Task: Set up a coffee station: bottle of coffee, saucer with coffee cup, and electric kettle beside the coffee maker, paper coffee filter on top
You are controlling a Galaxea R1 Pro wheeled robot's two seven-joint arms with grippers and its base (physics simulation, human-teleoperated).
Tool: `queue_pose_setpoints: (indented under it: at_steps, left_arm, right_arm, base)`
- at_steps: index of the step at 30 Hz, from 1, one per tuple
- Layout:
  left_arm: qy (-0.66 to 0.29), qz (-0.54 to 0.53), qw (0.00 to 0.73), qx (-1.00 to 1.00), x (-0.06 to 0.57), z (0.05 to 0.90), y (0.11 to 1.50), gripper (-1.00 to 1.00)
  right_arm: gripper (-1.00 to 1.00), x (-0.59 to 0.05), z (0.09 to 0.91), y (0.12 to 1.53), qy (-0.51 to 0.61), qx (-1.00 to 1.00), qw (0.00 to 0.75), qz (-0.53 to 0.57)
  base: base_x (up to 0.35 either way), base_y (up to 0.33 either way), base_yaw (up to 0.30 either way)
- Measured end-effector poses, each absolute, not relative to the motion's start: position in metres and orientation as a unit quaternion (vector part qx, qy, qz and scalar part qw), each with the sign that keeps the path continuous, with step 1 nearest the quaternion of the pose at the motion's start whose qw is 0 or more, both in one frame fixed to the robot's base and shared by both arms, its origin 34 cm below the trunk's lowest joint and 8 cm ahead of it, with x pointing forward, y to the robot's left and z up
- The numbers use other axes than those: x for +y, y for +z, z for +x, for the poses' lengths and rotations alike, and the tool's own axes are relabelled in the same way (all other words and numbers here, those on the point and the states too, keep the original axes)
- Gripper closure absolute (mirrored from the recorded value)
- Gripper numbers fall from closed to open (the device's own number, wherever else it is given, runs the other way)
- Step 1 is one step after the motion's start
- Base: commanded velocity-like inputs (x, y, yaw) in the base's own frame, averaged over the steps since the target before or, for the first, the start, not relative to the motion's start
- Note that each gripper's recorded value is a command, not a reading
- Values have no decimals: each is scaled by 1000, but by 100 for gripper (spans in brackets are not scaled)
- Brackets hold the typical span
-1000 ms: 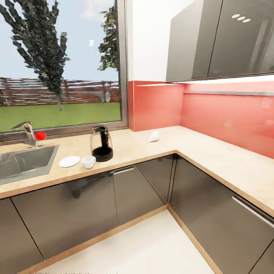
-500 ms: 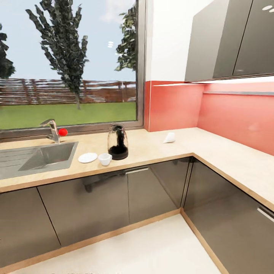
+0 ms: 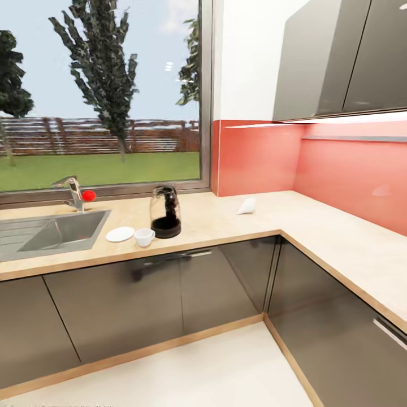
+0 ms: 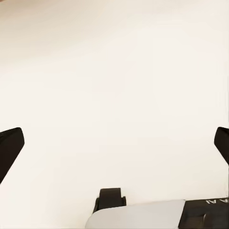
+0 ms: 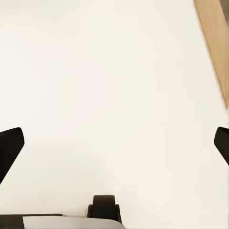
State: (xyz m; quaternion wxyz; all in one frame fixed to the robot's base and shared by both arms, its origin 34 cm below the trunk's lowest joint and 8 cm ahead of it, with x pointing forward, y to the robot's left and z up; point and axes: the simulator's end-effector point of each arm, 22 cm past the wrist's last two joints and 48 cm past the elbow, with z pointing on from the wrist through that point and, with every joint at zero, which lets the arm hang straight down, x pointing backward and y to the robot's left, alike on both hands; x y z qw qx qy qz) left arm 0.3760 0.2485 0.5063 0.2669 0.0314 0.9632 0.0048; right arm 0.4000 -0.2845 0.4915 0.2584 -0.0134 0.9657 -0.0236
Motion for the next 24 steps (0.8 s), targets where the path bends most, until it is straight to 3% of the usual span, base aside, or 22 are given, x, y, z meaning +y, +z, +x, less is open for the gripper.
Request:
queue_pose_setpoints:
  at_steps: [7, 16, 24]
  left_arm:
    - [0, 30, 267, 963, 240, 376, 506, -100]
    - [-1, 29, 268, 963, 240, 376, 507, -100]
    - [0, 29, 268, 963, 241, 377, 507, -100]
  right_arm:
    - [-100, -284, 400, 491, -24, 966, 258, -13]
    - [-100, -284, 399, 491, -24, 966, 257, -13]
    - [-100, -285, 400, 491, -23, 966, 258, -14]
  base:
    - [63, -256, 253]
    - [16, -57, 266]
    - [56, -58, 41]
